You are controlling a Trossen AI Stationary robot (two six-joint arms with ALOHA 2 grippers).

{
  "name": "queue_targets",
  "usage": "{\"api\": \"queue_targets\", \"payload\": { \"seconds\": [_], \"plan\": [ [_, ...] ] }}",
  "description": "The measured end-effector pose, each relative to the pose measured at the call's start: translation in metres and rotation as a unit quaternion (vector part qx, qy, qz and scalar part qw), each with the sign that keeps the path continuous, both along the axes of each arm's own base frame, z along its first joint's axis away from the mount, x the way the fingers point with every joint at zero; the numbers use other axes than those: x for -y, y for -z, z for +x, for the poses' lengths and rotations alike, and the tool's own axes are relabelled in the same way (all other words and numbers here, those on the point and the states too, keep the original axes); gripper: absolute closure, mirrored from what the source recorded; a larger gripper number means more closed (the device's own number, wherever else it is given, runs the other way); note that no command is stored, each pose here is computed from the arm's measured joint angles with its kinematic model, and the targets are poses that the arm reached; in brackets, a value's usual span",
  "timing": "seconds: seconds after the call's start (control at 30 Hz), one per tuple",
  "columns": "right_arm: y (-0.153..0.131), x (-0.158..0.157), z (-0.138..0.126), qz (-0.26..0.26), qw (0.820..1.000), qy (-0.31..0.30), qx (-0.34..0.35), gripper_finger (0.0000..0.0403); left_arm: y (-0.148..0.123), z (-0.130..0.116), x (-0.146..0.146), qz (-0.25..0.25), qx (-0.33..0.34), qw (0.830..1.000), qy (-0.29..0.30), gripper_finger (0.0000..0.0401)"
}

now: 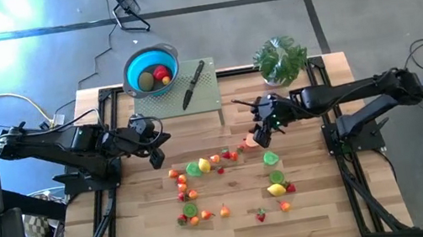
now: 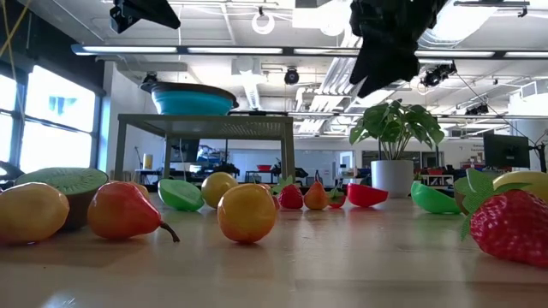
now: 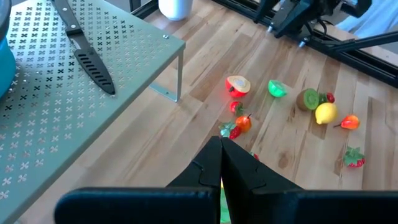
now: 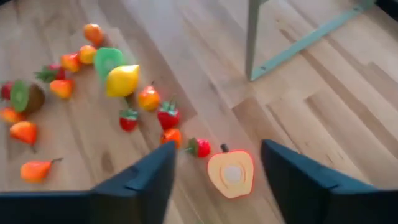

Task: Pick & Place Fruit
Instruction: Put the half apple into the strainer bowl on the shelf

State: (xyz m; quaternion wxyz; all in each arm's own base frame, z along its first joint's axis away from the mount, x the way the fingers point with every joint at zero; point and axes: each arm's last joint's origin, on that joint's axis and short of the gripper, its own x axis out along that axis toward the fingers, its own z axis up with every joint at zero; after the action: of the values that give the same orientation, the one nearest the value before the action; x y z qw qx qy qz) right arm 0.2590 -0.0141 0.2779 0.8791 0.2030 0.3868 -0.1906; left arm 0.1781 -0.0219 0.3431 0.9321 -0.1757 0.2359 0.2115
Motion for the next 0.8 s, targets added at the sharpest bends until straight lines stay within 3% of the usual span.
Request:
{"api": "queue_targets", "payload": {
  "seconds": [0.27,0.63,0.8],
  "plan": [
    [0.009,0.004,-0.002,-0.028,0.997,0.069,0.002,0.0015,0.0,0.0,0.0,-0.001,0.001,1.0,0.0,0.0401],
    [0.041,0.005,-0.006,0.007,0.999,0.045,-0.008,0.0038,0.0,0.0,0.0,-0.001,0.001,1.0,0.0,0.0401],
    [0.055,0.002,-0.007,0.041,0.999,-0.006,0.007,0.0027,0.0,0.0,0.0,-0.001,0.001,1.0,0.0,0.0401]
  ]
}}
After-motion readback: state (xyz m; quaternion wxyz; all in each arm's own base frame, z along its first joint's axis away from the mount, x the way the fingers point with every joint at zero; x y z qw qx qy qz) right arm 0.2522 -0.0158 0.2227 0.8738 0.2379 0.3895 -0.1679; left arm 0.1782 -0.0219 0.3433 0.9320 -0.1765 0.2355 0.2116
